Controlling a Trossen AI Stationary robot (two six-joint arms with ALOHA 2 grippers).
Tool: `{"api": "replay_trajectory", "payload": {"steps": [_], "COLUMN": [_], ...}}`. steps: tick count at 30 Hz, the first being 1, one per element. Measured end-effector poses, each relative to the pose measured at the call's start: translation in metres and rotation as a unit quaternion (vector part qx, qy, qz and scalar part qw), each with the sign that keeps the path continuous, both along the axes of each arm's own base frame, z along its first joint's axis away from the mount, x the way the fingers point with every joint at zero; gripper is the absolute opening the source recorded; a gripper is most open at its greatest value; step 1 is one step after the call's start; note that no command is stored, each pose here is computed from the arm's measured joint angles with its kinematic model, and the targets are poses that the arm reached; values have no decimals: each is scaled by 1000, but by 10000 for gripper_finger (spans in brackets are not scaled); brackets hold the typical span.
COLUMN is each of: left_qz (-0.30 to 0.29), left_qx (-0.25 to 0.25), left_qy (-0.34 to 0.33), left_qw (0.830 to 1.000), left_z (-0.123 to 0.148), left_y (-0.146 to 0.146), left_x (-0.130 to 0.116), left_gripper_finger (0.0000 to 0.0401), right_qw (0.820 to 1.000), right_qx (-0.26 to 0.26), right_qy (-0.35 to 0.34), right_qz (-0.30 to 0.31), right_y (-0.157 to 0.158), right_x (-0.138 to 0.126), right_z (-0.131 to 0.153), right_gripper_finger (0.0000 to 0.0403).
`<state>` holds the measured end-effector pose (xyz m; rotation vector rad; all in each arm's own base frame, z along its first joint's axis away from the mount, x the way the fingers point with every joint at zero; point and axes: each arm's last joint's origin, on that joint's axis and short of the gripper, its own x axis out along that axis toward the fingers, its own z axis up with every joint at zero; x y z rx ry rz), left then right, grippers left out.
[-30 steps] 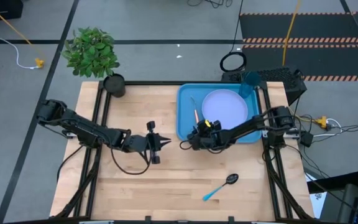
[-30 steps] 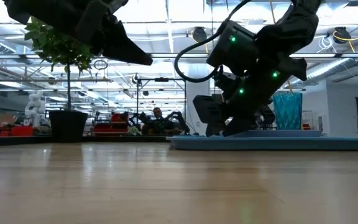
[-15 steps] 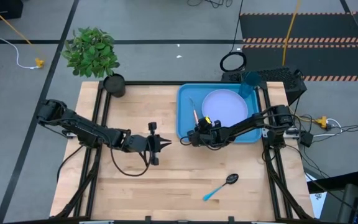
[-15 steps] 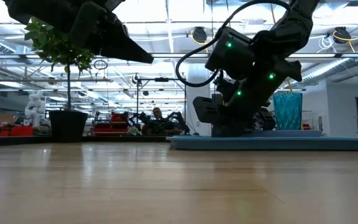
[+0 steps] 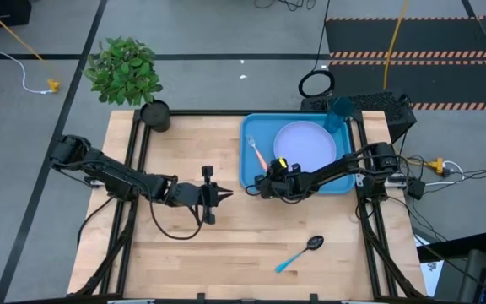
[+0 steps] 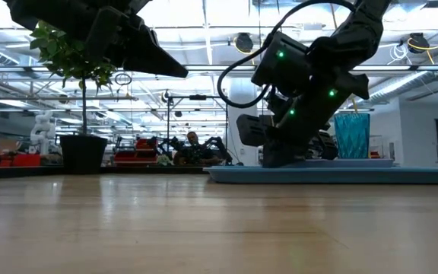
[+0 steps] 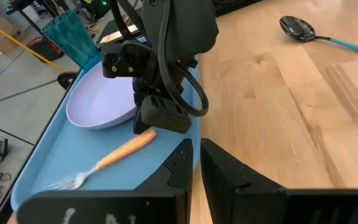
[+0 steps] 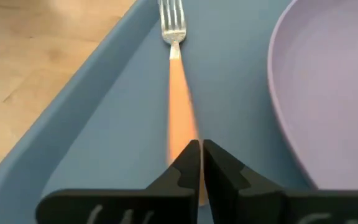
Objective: Pick and place plate/cup/fork/spoon on tray
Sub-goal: Put the brown fork on the blue tray to the left of the purple plate
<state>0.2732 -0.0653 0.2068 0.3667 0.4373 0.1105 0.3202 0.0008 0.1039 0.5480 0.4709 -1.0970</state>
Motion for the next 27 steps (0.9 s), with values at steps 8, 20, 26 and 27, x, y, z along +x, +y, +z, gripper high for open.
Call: {"api": "replay_trajectory", "payload": {"steps": [8, 20, 26, 27], "left_qz": [0, 1, 20, 25], "left_qx": [-2, -3, -1, -1], "left_qy": [0, 0, 1, 4], "left_qw": [1000, 1000, 1000, 1000], "left_z": [0, 0, -1, -1], "left_y": [0, 0, 8, 10], "left_x": [0, 0, 2, 2], "left_gripper_finger": [35, 35, 35, 35], "right_qw": [999, 993, 984, 982], "right_qx": [33, -1, 28, 35], "right_qy": [-11, -63, -49, -36], "right_qz": [31, 101, 169, 180], "right_y": [1, -2, -42, -52], "right_x": [1, 18, 41, 43], "right_z": [11, 25, 51, 55], "right_gripper_finger": [2, 3, 4, 4]}}
